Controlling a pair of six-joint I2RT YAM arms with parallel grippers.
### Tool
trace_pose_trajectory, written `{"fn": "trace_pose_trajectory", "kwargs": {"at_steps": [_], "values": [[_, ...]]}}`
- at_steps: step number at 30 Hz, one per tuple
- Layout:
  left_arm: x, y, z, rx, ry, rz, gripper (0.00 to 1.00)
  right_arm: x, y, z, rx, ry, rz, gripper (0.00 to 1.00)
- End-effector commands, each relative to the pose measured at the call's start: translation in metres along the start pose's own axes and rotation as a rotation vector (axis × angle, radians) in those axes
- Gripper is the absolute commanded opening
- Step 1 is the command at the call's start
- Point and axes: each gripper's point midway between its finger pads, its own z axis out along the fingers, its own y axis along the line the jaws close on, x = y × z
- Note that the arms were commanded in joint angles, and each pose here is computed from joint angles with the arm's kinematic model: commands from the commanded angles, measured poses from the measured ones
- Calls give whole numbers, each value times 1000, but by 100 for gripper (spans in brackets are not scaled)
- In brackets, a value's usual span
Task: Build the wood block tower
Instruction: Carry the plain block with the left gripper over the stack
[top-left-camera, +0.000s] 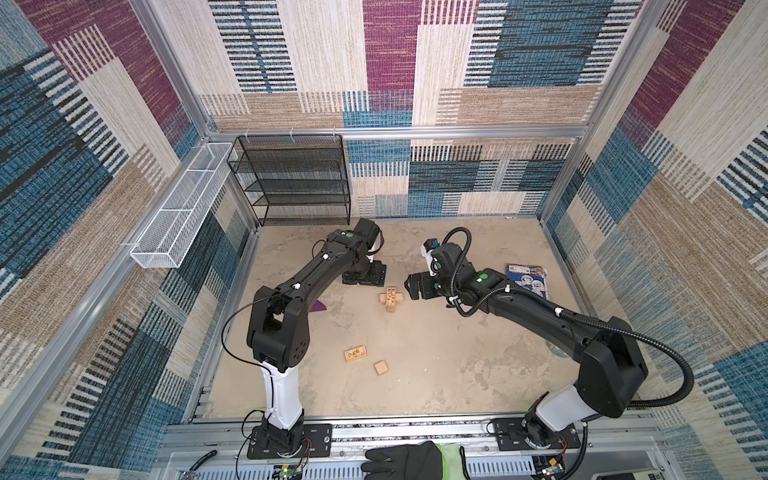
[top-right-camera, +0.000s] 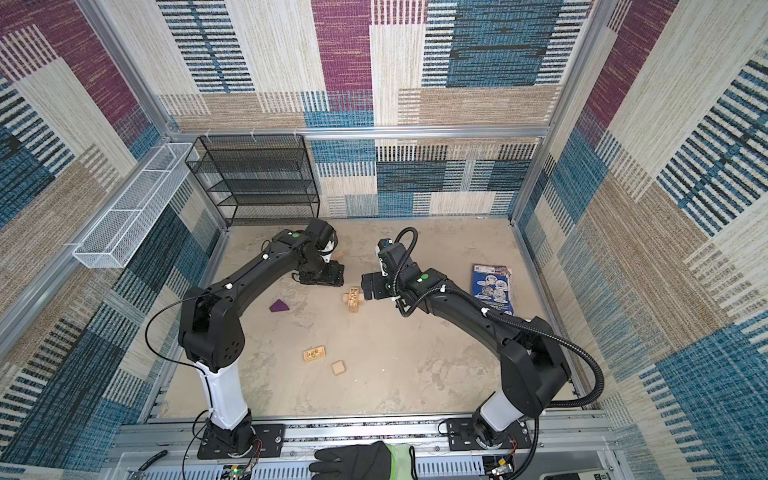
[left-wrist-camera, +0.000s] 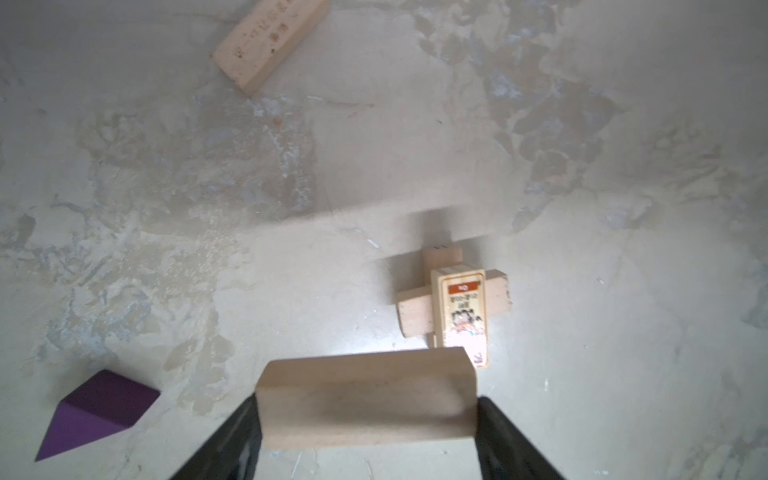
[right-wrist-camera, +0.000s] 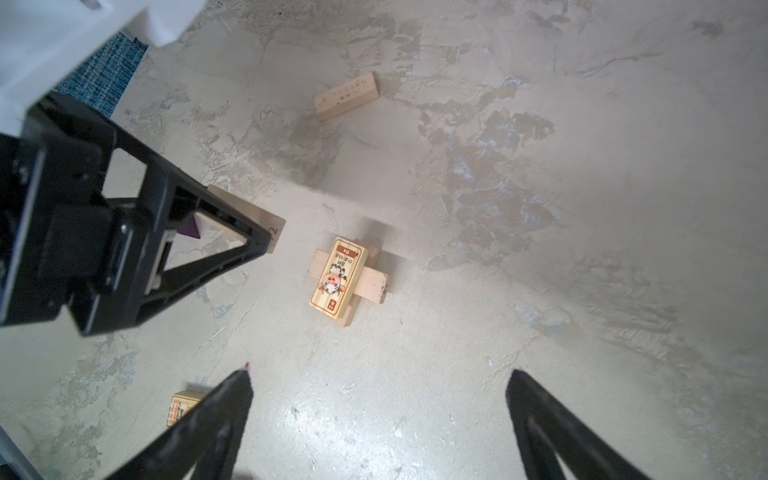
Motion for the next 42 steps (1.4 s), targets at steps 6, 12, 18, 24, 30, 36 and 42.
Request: {"fn": "trace_pose_trajectory", "kwargs": {"at_steps": [6,12,18,24,30,36,42], "values": [[12,-31,-5,54,18,3,66,-14,-29,-11,168,-79,-36,98],[19,-48,3,68,43,35,66,-10,-53,-20,253,-101,-54,98],[21,-61,11,74,57,56,65,20,-42,-2,121,-5,17,90],[20,-67,17,72,65,97,65,46,-19,2,-81,49,77,76],[16,-61,24,24,71,122,65,53,-22,1,-83,57,80,75],[9,-60,31,-3,73,130,66,49,-27,0,-55,43,72,76],[8,-56,38,-29,89,136,66,49,-31,3,-35,49,67,76]]}}
